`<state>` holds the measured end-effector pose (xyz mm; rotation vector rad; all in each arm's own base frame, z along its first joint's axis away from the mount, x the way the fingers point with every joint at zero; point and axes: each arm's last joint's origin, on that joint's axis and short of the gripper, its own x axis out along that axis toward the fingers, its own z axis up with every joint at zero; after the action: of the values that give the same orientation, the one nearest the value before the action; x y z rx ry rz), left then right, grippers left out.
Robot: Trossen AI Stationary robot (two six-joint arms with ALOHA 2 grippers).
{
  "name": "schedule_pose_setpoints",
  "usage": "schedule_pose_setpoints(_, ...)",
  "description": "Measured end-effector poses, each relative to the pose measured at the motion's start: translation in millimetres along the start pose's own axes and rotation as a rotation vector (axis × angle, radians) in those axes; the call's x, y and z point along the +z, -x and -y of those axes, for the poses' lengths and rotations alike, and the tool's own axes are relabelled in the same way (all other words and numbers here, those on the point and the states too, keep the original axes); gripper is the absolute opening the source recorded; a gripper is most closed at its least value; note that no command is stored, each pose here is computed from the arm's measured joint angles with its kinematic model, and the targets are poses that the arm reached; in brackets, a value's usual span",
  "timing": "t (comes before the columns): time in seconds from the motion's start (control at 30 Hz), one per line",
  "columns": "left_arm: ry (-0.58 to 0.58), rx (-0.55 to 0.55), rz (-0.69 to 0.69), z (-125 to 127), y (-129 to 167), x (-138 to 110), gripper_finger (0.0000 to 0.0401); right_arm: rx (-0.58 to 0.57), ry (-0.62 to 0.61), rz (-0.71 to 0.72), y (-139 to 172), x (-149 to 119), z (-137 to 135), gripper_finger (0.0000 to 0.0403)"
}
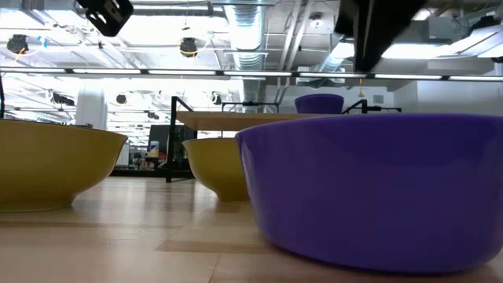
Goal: Pick & Place Mini bowls
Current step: Stack the blue bowl on the stacked blue bowls on the shelf
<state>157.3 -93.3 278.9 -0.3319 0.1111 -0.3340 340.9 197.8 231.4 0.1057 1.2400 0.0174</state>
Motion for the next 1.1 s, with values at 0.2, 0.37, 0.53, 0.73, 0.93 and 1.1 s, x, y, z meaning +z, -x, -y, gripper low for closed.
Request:
schedule_pose_setpoints(0.2,0.001,-0.001,0.002,0,-1,0,0.0154,-0.019,-0.035,-0.021,-16,3,3,0.0096)
schedule_pose_setpoints(0.37,0.001,-0.002,0.003,0,-1,0,0.0154,-0.013,-0.044,0.001,-17,7,6,0.0095)
schedule_pose_setpoints(0.53,0.001,-0.002,0.003,0,-1,0,0.0154,-0.016,-0.025,0.016,-24,13,10,0.0096)
schedule_pose_setpoints(0.73,0.002,-0.003,0.006,0,-1,0,0.0154,-0.037,-0.022,0.003,-33,16,16,0.0095)
schedule_pose_setpoints(0.93,0.002,-0.004,0.007,0,-1,0,0.0154,-0.033,-0.027,-0.001,-37,18,18,0.0095)
schedule_pose_setpoints(1.1,-0.002,-0.004,0.007,0,-1,0,0.0154,-0.032,-0.013,-0.005,-37,17,18,0.0095)
